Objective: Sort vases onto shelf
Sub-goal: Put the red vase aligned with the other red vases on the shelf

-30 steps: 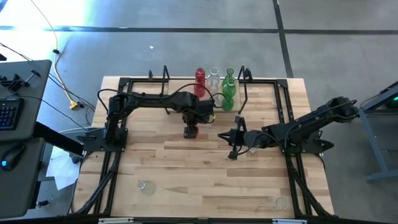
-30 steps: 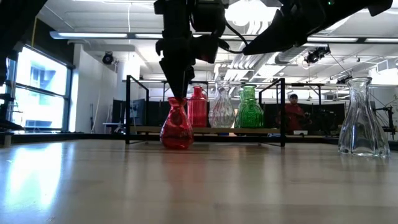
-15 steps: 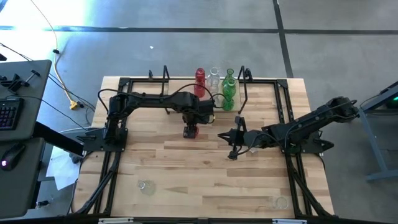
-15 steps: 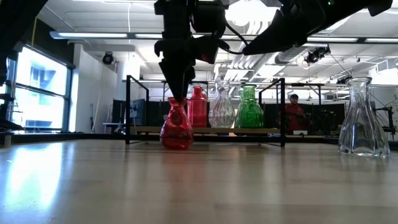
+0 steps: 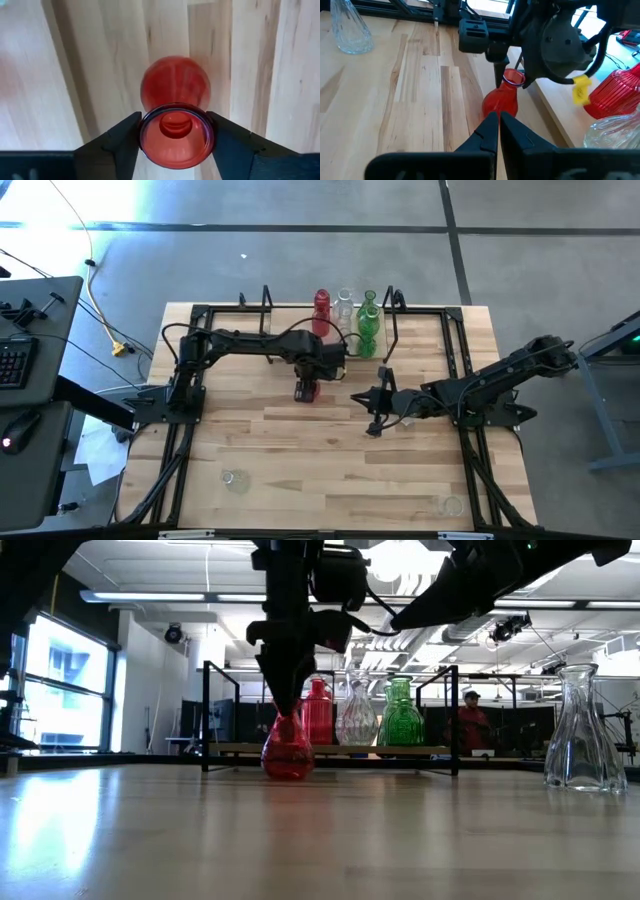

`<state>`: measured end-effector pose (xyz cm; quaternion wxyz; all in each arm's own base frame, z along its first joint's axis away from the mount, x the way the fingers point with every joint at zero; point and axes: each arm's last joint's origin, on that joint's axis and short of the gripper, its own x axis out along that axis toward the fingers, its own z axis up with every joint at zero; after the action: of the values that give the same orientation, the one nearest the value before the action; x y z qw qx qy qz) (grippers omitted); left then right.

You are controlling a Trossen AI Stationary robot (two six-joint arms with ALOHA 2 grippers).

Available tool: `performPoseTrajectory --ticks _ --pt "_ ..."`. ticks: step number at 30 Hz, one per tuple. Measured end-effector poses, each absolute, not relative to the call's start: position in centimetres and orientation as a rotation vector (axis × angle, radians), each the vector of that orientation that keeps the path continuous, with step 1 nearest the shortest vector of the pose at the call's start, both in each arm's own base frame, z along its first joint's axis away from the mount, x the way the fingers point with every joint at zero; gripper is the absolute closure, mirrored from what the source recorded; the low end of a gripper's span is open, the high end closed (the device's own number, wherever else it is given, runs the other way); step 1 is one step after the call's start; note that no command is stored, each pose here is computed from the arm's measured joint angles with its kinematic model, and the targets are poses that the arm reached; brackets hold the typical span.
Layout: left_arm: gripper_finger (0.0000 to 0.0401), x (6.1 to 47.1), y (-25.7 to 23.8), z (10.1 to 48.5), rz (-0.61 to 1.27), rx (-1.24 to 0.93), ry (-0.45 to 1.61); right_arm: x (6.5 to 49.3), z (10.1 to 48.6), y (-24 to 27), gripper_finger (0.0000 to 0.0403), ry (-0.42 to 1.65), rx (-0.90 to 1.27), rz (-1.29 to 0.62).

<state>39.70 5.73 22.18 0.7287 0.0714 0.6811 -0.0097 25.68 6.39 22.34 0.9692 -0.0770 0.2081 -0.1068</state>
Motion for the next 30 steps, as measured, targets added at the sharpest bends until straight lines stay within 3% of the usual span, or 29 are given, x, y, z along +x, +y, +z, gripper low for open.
performPoseTrajectory --ticks 7,19,30 --pt "0.0216 39.4 6.9 22.8 0.011 0.131 1.506 25.7 22.3 6.4 0.0403 0.421 -0.157 -0.219" --pt "0.0216 39.5 11.1 27.9 0.154 0.086 1.391 25.7 22.3 6.4 0.0403 0.421 -0.157 -0.219" --pt "0.0216 38.8 15.5 28.0 0.258 -0.006 1.324 25.7 22.3 6.4 0.0403 0.422 -0.156 -0.219"
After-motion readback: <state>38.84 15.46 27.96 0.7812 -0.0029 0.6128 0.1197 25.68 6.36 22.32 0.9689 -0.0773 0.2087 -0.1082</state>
